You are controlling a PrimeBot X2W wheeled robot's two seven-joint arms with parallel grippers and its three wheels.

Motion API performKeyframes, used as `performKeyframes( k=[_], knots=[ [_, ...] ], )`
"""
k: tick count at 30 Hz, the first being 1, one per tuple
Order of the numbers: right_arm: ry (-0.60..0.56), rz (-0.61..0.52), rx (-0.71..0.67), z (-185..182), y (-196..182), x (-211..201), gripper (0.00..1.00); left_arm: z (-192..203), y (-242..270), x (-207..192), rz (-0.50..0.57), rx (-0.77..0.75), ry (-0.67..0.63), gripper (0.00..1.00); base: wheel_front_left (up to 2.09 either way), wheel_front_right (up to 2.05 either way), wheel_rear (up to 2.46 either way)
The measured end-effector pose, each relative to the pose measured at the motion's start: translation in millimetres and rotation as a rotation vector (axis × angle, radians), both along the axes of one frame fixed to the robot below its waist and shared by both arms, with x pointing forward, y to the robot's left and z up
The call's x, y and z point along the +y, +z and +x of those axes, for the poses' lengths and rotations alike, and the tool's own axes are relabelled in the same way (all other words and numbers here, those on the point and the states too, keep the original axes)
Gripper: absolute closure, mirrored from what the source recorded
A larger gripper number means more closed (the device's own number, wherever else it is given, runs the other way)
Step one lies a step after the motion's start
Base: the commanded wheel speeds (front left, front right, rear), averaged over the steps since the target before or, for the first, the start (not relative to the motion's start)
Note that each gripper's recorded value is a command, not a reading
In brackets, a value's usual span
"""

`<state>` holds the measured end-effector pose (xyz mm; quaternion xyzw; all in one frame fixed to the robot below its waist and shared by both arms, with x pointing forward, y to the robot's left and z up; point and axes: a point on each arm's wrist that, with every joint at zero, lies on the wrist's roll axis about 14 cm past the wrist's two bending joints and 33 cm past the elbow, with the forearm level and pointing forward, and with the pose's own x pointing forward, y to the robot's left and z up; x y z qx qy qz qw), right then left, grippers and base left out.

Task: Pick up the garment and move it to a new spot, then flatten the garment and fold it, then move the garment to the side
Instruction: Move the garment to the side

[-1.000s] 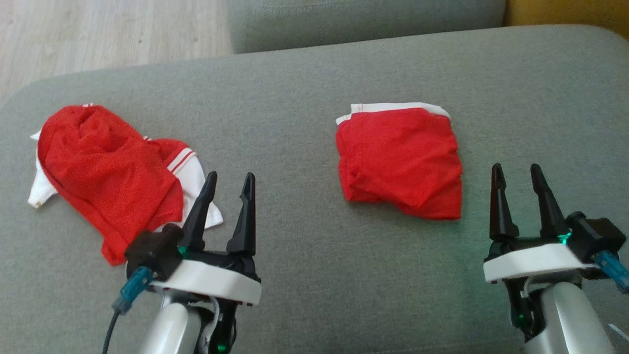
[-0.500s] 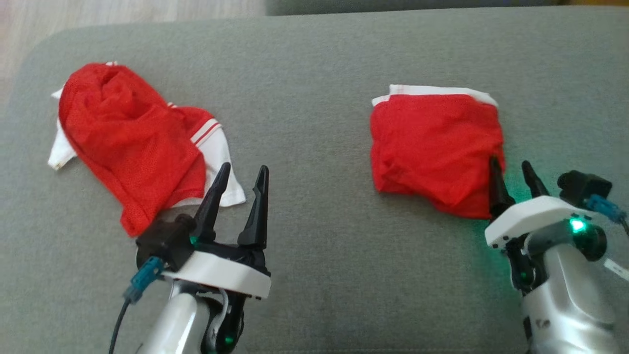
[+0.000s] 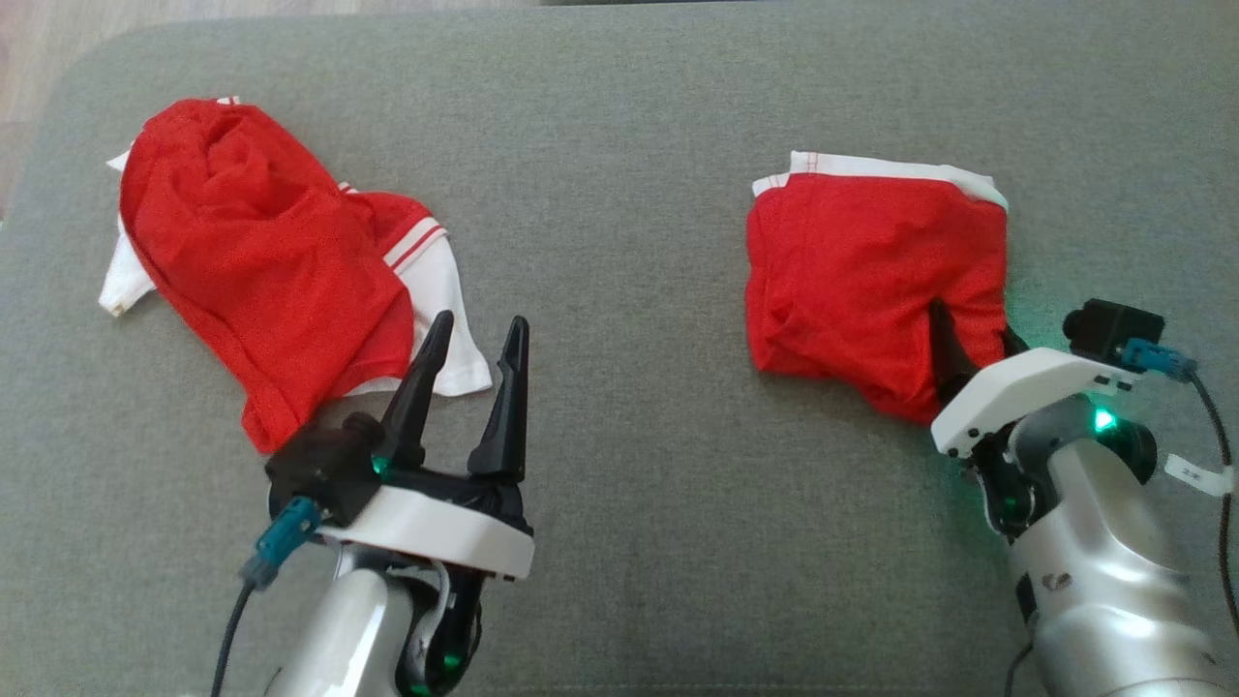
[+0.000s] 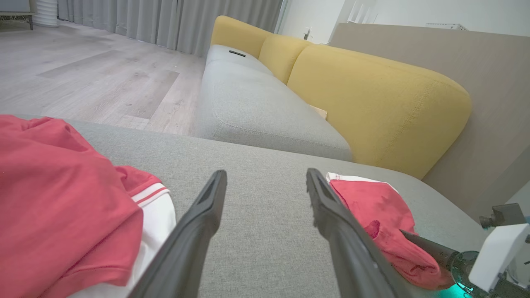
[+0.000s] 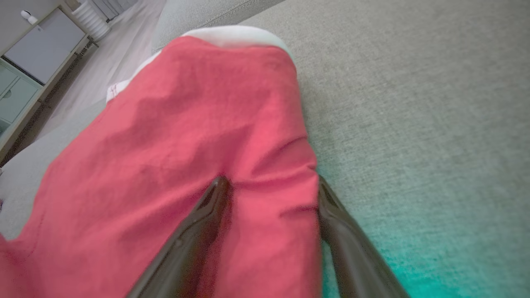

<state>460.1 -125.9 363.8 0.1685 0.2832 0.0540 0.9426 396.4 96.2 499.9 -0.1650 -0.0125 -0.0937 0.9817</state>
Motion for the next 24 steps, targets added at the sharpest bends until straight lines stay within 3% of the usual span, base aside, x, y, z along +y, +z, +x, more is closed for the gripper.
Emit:
performKeyframes(
  k=[1,2,10,18,24],
  knots=[
    [0.005,-0.006,-0.001,0,0,0,0.12,0,0,-1,-0.003,0.000,-0.002,0.00,0.00,0.00,0.00],
    [0.009,-0.017,-0.006,0,0,0,1.00,1,1,-2,-0.003,-0.001,-0.005,0.00,0.00,0.00,0.00],
    [0.108,-0.217,-0.070,5,10,-17,1.00,7,6,-10,-0.007,-0.021,-0.025,0.00,0.00,0.00,0.00],
    [0.197,-0.539,-0.111,34,40,-91,1.00,10,1,-13,-0.011,-0.006,-0.033,0.00,0.00,0.00,0.00],
    [0.237,-0.734,-0.028,36,42,-149,1.00,16,0,-11,-0.010,-0.008,-0.028,0.00,0.00,0.00,0.00]
  ],
)
